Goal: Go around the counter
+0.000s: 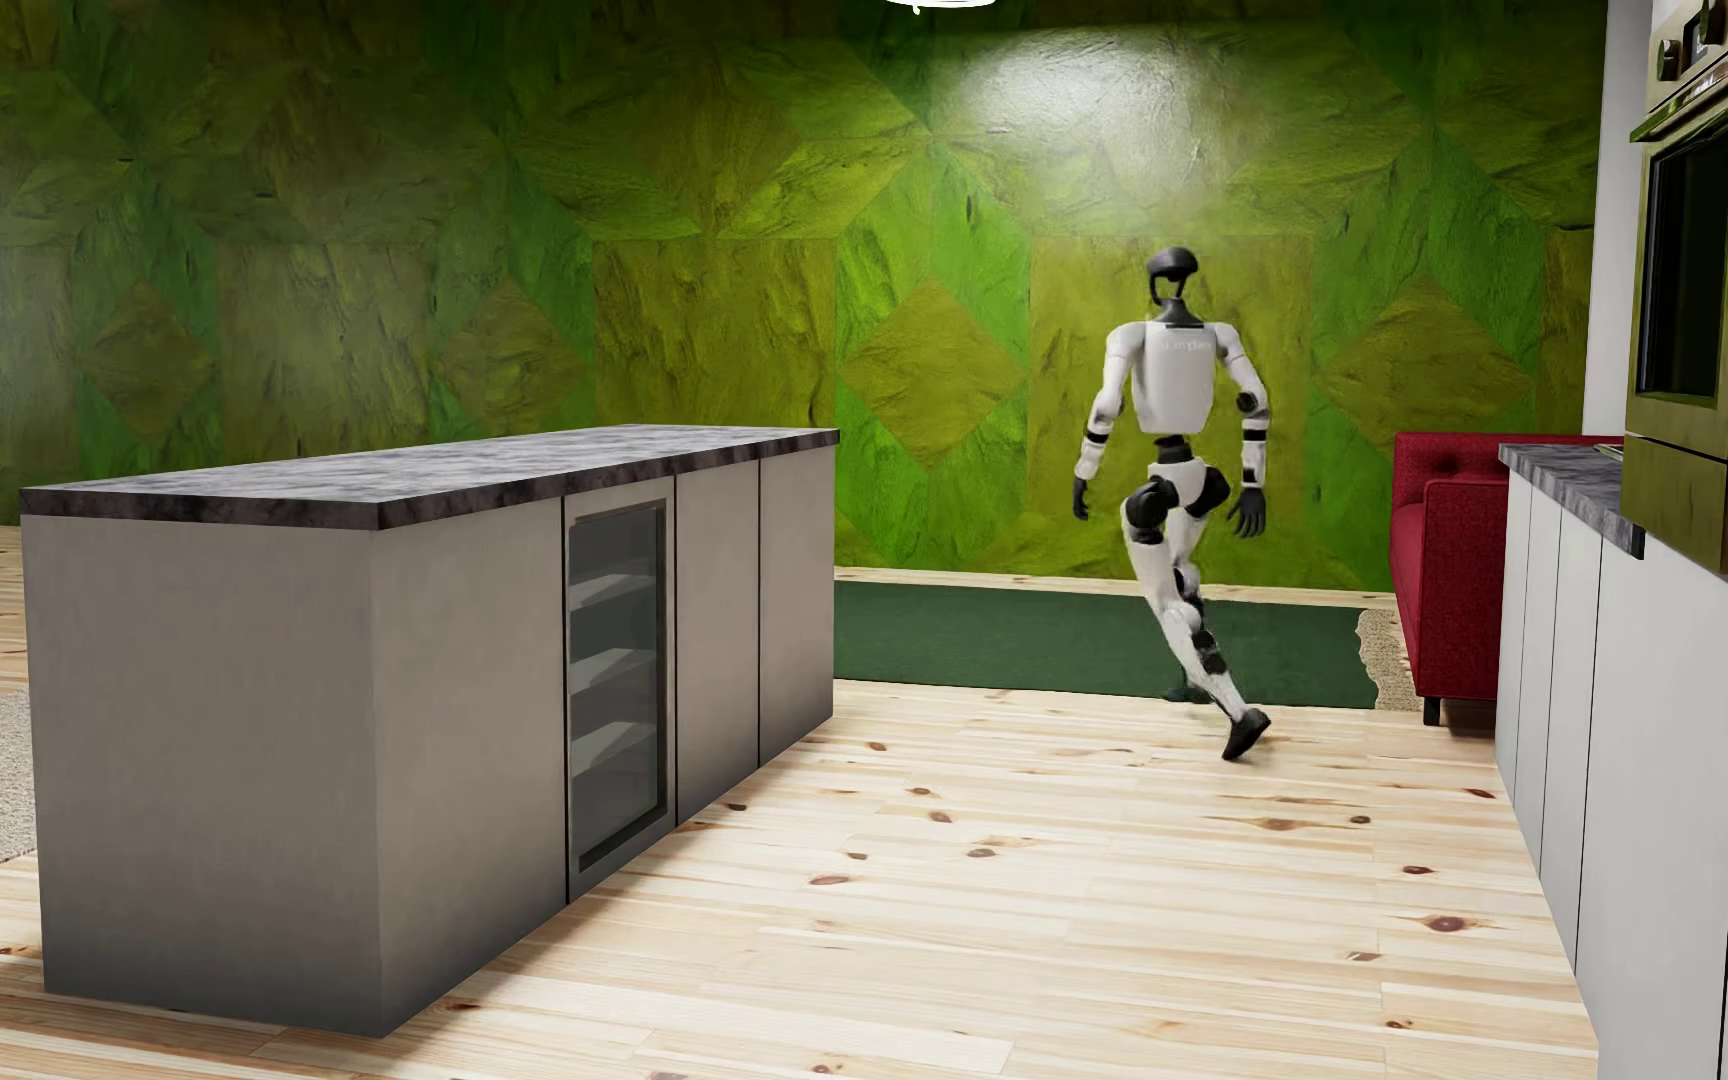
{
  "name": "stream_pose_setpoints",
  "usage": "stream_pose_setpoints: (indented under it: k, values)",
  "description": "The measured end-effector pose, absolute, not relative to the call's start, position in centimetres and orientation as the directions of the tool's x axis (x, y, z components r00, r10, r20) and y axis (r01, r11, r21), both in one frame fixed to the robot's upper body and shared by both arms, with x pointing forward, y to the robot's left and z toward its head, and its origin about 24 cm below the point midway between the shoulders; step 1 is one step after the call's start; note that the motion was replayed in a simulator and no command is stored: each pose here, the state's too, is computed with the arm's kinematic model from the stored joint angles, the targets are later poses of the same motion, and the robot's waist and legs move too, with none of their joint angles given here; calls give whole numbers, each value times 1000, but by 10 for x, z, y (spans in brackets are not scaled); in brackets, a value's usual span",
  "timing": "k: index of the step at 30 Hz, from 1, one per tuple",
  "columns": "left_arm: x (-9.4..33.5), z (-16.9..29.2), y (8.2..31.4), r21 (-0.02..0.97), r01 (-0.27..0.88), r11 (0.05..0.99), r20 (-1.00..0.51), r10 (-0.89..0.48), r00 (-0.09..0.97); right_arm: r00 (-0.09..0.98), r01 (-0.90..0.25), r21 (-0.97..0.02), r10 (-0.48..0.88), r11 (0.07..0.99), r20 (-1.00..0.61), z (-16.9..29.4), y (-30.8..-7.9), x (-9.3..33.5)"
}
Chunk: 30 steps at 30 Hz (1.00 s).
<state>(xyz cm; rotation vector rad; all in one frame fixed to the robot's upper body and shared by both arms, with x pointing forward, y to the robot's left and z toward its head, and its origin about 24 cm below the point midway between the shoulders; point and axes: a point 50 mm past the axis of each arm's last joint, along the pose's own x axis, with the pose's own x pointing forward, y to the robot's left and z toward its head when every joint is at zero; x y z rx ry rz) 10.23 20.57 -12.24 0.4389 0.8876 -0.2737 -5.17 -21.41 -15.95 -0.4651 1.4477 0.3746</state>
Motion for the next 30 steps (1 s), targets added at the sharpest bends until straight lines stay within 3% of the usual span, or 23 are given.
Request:
stream_pose_setpoints:
  k: [3,7,11,15,18,21,23,28,30]
  values:
    - [119,-110,208,279,372,885,-740,-49,671,105,-502,-90,-43,860,-994,-160,-216,-47]
    - [57,-145,213,210,391,896,-893,13,449,163,-510,-170,-99,843,-982,-160,-237,-15]
    - [2,-156,229,181,462,868,-965,65,256,388,-510,-281,-74,813,-919,-148,-243,63]
    - [-34,-151,257,209,426,880,-976,160,149,649,-408,-408,-55,817,-759,-110,-245,158]
    - [-57,-148,267,216,407,888,-976,202,78,744,-349,-437,-38,829,-667,-89,-242,190]
    - [-75,-148,267,194,419,887,-977,214,0,671,-352,-350,-27,868,-741,-112,-228,155]
    - [-54,-153,256,192,400,896,-981,179,71,565,-430,-291,3,854,-825,-133,-215,121]
    - [59,-138,221,231,337,913,-874,42,485,203,-500,-135,-36,855,-978,-163,-215,-6]
    - [113,-117,218,282,336,899,-769,2,639,72,-604,-64,-26,795,-997,-163,-215,-46]
